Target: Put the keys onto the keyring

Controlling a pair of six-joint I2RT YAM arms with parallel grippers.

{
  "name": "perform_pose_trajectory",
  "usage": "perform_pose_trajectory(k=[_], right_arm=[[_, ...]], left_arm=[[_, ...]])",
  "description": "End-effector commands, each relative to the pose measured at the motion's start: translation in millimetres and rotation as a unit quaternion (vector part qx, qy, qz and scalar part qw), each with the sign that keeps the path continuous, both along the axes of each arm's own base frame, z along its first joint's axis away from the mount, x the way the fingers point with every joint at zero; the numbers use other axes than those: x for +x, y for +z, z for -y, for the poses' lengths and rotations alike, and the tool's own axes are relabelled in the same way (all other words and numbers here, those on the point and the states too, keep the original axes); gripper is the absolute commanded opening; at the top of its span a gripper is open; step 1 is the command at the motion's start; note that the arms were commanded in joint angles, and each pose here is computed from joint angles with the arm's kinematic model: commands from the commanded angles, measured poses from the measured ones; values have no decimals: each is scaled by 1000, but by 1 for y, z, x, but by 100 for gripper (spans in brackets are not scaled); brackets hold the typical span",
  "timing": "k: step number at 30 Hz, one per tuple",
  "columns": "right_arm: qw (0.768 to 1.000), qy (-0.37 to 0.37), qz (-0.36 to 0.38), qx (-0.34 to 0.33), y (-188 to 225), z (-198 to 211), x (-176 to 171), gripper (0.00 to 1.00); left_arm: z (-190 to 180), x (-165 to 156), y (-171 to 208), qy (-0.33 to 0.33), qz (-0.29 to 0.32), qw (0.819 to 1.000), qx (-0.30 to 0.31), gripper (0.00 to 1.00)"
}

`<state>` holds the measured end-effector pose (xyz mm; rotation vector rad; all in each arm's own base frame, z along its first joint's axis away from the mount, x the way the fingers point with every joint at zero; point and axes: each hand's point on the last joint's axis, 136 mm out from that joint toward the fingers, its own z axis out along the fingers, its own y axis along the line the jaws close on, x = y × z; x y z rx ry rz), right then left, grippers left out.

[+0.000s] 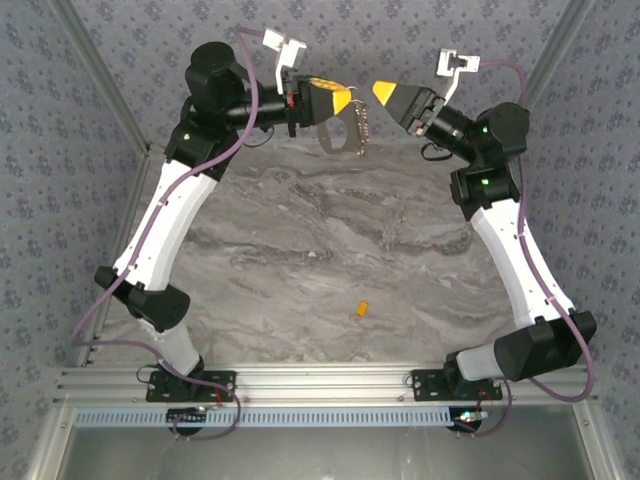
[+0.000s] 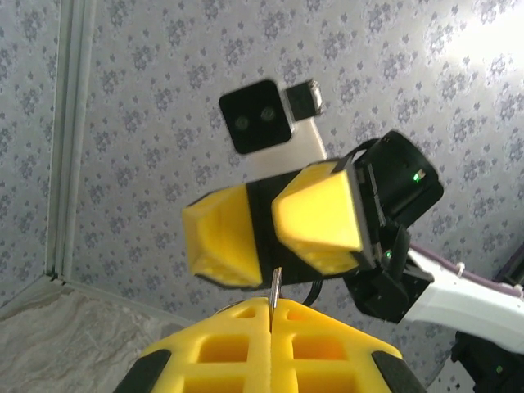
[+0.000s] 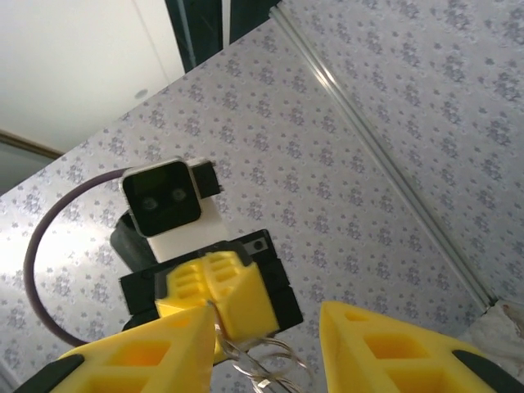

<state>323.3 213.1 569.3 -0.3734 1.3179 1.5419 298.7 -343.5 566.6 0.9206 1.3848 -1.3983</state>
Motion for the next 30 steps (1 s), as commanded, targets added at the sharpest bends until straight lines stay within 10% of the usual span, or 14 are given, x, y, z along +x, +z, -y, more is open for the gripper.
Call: perform_pose_trajectory(k=[1,15,30], right_arm=[[999,19,31,-13,11,-7,-15,41],[998,44,24,-31,0,-26,-18,41],[998,47,16,-33,-7,-27,-21,21]], left_arm=[[-2,-7,0,-14,17,1000,12,0],[-1,-8,0,-21,13,1000,11,0],[0,-7,1,-20,14,1000,10,0]])
